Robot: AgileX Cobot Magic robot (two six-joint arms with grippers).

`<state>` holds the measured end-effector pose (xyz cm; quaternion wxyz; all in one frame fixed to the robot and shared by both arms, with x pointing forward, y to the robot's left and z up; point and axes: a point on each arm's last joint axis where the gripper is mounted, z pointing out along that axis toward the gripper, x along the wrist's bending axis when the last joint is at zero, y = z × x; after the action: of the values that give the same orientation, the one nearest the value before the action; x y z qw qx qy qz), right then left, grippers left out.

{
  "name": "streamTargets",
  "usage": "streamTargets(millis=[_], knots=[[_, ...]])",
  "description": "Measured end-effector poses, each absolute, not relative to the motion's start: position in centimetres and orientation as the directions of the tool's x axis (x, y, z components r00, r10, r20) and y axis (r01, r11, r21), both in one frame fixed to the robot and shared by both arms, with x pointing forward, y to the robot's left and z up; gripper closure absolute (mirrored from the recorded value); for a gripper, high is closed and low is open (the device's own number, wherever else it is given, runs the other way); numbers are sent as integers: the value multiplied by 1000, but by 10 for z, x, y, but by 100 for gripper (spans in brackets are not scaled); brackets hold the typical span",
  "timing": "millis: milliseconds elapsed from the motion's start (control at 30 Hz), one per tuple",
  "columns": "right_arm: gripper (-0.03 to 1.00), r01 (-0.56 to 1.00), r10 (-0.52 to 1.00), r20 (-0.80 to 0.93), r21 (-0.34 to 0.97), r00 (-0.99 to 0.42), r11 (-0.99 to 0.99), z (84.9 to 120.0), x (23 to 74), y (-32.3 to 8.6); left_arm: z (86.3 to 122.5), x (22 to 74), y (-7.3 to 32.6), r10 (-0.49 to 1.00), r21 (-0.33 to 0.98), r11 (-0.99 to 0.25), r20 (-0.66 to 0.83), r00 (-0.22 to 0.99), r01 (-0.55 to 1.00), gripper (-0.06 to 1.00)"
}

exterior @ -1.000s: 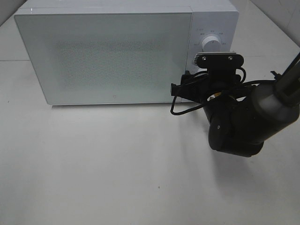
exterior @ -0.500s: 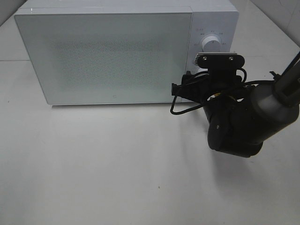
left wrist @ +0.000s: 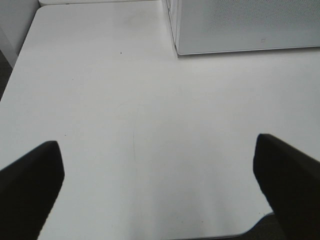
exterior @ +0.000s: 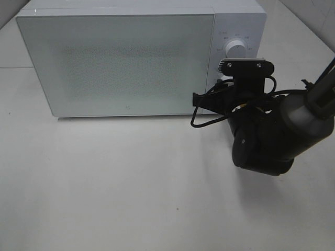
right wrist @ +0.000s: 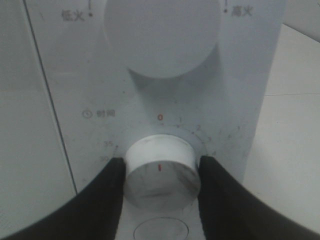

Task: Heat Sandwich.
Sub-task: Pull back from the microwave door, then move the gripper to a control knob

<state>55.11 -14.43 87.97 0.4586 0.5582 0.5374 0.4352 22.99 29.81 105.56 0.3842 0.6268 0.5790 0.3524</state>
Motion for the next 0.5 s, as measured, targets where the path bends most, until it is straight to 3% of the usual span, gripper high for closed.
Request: streamTargets(millis=[500], knots=[[54, 202, 999, -31, 979, 39, 22, 880, 551, -144, 1056, 230, 298, 997, 890, -34, -3, 81, 455, -3]])
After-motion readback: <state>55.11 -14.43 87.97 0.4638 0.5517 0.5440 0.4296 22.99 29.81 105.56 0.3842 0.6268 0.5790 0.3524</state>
